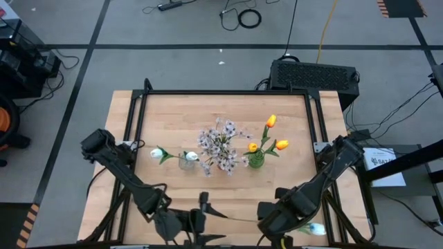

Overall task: Sort flowers into vase by color
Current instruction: Put the white tulip into the transparent vase

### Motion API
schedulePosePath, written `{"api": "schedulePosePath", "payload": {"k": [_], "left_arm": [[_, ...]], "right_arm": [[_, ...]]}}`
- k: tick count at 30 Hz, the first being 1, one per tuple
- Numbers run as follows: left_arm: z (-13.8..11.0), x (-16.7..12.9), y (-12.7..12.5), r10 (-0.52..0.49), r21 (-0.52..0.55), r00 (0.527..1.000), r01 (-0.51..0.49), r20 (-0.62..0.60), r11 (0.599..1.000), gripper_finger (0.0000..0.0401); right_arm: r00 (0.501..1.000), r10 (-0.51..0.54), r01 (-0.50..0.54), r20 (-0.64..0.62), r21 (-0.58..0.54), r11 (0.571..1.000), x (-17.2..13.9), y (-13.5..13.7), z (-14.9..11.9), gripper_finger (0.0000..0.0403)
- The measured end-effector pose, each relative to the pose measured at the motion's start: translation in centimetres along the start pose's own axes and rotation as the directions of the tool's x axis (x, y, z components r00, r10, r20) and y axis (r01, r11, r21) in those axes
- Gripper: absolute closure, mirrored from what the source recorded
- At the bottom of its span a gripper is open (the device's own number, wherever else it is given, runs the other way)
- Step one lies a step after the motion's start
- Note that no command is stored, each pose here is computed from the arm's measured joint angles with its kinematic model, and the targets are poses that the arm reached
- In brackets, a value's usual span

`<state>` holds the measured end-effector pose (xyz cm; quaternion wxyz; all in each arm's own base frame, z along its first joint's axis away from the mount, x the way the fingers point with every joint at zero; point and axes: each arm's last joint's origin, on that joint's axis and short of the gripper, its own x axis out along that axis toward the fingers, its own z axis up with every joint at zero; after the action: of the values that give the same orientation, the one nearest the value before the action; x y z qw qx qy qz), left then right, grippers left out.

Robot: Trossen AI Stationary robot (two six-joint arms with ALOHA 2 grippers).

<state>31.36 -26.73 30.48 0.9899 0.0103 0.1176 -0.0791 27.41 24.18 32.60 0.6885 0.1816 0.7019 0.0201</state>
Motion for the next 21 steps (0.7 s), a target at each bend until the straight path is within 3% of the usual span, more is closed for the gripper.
{"api": "schedulePosePath", "payload": {"k": [8,12,21], "left_arm": [[0.3,3.6,-1.2,0.065,0.056,0.996,-0.061,-0.068,0.997,0.0141],[0.8,5.2,-1.5,0.148,0.092,0.984,-0.139,-0.1,0.986,0.0141],[0.8,8.0,-1.6,0.213,0.081,0.973,-0.206,-0.087,0.975,0.0141]], "right_arm": [[0.989,0.132,-0.134,0.064,0.031,0.99,-4.0,0.4,0.8,0.0402],[0.985,0.167,-0.169,0.033,0.054,0.984,-4.4,-0.1,1.5,0.04],[0.982,0.188,-0.189,0.034,0.039,0.981,-4.6,-0.6,2.3,0.0395]]}}
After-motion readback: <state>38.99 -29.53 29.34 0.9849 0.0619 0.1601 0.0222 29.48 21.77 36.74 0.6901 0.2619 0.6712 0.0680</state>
